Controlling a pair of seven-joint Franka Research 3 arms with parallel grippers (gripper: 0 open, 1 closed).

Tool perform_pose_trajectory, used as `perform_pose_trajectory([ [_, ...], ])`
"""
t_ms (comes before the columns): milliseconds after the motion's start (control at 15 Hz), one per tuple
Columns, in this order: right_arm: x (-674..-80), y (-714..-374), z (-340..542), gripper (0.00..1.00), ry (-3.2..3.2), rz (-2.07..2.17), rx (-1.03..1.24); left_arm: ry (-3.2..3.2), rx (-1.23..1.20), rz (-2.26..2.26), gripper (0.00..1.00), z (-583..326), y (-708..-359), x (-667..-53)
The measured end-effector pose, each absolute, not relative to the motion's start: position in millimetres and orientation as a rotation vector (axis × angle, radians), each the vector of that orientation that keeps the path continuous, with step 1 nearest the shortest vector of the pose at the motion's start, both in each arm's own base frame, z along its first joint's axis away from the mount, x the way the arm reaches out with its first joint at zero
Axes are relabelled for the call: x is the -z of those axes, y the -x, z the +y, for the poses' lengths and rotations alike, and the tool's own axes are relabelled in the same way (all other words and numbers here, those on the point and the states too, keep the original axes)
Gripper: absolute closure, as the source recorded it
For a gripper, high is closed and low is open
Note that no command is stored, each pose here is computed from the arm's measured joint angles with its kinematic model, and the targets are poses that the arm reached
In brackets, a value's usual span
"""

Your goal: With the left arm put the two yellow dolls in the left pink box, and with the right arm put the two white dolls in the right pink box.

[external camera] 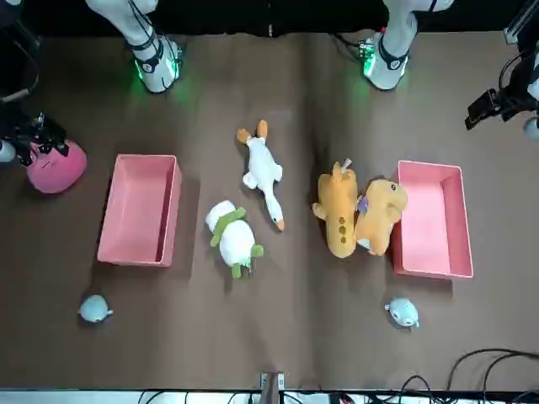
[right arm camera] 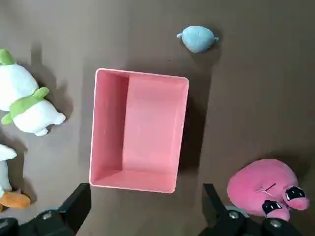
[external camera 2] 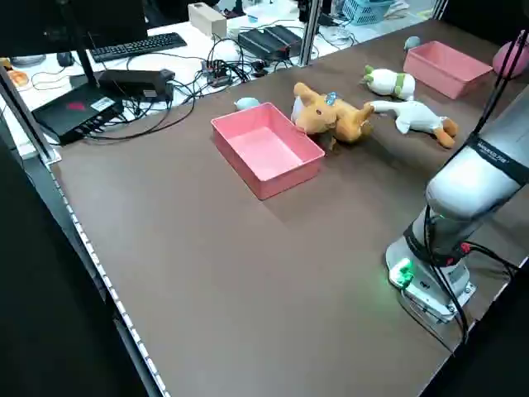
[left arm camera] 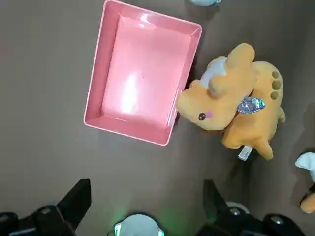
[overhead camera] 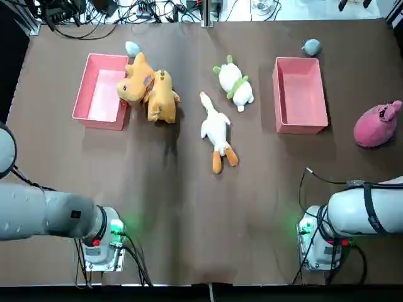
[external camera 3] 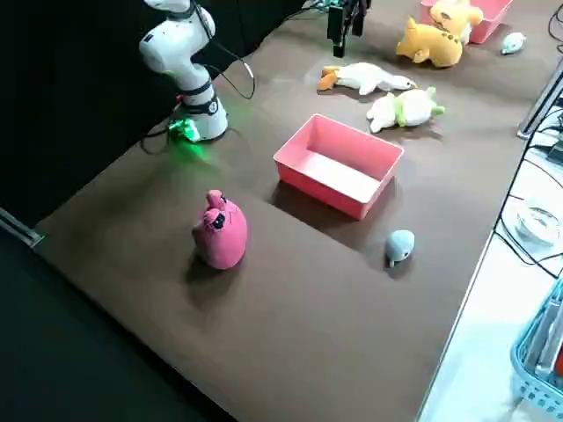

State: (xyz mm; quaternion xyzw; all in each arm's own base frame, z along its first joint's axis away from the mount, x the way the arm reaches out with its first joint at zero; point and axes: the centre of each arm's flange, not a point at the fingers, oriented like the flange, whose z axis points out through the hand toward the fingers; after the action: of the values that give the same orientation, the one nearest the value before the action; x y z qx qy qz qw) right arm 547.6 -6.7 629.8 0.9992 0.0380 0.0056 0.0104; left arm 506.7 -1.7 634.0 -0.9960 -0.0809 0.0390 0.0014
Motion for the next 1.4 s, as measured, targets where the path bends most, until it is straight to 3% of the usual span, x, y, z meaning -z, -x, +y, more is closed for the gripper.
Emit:
perform_pose_trajectory([
  [1000, -631, -548, 19, 0.01, -3.114, 0.198, -0.032, 3.114, -0.180, -0.319, 0.00, 10, -507, -621],
  [1400, -603, -548, 110, 0.01, -3.093, 0.452, -0.074, 3.077, -0.343, -0.254, 0.00, -13, -555, -548],
])
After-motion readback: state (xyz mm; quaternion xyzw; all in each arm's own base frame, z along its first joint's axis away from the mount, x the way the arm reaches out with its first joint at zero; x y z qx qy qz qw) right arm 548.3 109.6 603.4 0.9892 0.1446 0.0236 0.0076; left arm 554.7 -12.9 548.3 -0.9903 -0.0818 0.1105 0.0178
